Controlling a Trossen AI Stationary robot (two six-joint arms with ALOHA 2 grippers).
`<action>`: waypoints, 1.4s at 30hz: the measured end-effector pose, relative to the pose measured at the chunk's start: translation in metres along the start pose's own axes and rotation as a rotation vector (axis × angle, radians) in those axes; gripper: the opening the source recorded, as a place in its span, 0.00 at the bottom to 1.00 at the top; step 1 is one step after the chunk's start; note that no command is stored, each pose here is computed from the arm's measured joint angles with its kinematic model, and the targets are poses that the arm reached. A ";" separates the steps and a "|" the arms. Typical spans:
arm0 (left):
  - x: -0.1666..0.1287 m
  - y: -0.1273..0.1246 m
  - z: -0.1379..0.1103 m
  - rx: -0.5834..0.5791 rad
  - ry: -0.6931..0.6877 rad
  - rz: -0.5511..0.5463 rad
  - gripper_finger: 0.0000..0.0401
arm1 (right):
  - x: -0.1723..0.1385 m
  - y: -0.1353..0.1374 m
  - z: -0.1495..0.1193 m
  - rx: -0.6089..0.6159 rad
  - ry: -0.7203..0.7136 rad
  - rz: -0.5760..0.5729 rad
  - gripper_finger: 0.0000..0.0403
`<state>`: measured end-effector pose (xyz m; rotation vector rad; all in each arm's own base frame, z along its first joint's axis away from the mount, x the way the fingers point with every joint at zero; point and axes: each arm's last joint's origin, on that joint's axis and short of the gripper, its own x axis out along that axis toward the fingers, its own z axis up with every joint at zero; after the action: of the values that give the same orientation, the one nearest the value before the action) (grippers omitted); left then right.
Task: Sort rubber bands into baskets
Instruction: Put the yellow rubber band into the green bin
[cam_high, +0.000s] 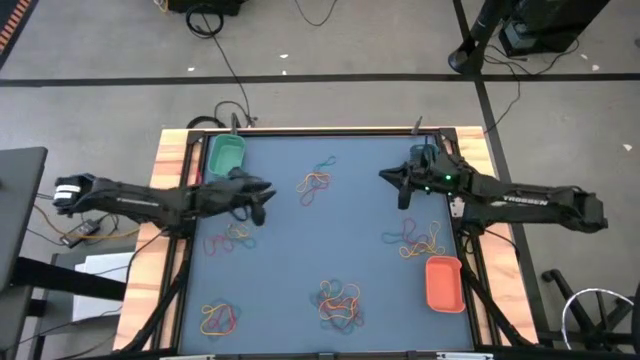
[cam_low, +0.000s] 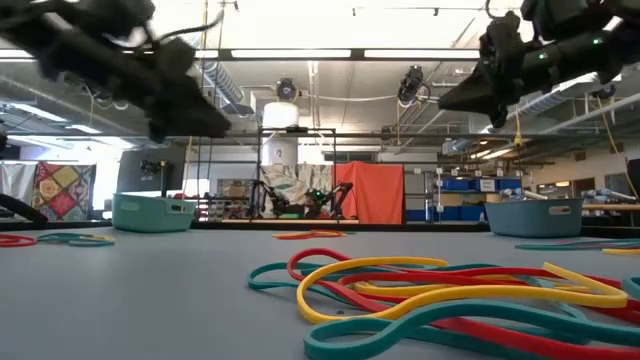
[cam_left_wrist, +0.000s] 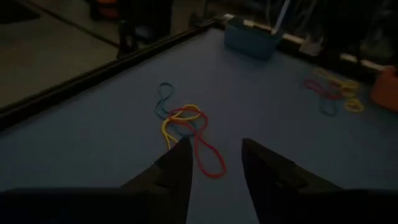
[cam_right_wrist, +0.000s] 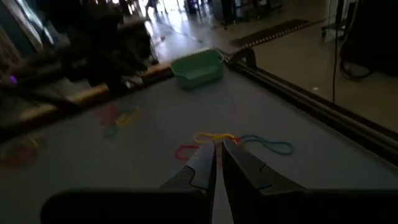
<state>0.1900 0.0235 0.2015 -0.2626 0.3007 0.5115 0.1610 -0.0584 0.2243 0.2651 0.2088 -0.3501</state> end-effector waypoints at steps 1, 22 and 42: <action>0.008 -0.001 0.004 0.019 0.019 0.001 0.37 | 0.002 0.000 -0.001 -0.003 0.008 0.000 0.10; 0.154 0.024 -0.005 0.169 0.417 0.162 0.37 | 0.006 0.006 -0.009 0.090 0.079 0.024 0.10; 0.174 0.039 -0.012 0.135 0.532 0.138 0.37 | 0.006 0.005 -0.010 0.082 0.086 0.020 0.10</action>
<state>0.3118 0.1290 0.1232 -0.2446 0.8728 0.5497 0.1672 -0.0525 0.2148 0.3631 0.2764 -0.3281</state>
